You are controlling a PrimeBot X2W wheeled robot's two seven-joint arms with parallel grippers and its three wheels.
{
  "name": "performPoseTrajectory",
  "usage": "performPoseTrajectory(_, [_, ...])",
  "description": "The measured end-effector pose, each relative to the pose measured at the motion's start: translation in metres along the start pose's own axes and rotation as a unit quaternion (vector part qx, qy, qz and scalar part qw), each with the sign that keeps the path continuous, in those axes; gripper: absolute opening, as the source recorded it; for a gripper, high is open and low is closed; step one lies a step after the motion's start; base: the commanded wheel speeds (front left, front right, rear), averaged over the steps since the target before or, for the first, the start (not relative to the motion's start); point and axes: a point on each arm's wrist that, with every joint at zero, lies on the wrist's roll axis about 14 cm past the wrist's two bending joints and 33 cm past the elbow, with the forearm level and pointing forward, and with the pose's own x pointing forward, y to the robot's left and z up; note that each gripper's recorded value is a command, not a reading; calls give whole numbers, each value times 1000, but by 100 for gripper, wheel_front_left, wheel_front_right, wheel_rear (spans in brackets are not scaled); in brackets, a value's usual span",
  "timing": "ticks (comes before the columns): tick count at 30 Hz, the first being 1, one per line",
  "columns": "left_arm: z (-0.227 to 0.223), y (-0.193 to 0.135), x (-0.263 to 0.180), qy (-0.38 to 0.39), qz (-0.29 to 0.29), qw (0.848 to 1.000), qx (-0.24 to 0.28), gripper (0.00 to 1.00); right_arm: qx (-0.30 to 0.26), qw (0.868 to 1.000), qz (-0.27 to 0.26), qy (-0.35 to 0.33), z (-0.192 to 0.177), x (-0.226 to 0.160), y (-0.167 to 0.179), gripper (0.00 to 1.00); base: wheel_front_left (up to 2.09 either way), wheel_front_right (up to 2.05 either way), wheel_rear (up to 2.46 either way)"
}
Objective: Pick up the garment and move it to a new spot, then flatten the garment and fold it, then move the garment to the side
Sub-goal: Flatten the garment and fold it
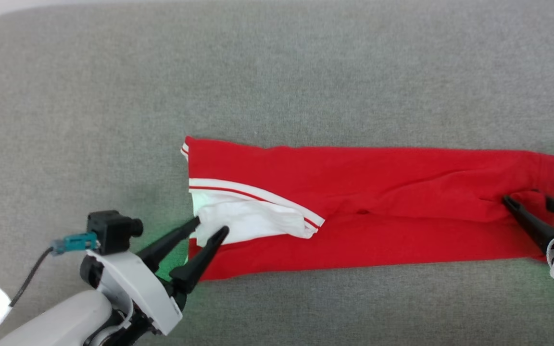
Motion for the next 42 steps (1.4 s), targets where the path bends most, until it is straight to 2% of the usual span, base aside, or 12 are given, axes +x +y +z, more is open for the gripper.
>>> performPoseTrajectory(8, [39,-1,-20,-87,51,994,26,100,8,999,-18,-33,21,-27,-8,100,0,0,0])
performPoseTrajectory(15, [32,9,-46,-141,115,983,-8,100,16,998,-47,-30,21,-34,-23,100,0,0,0])
performPoseTrajectory(19, [27,15,-60,-168,147,975,-18,100,23,998,-54,-6,15,-31,-26,100,0,0,0])
performPoseTrajectory(25, [42,26,-80,-211,198,956,42,100,43,996,-69,39,6,-23,-35,100,0,0,0])
performPoseTrajectory(33, [66,27,-105,-258,237,929,116,100,58,989,-62,123,-13,-9,-25,100,0,0,0])
performPoseTrajectory(37, [67,25,-108,-266,243,924,129,100,43,986,-71,143,-13,-5,-25,100,0,0,0])
performPoseTrajectory(42, [60,29,-100,-259,248,925,127,100,38,984,-89,152,-11,1,-34,100,0,0,0])
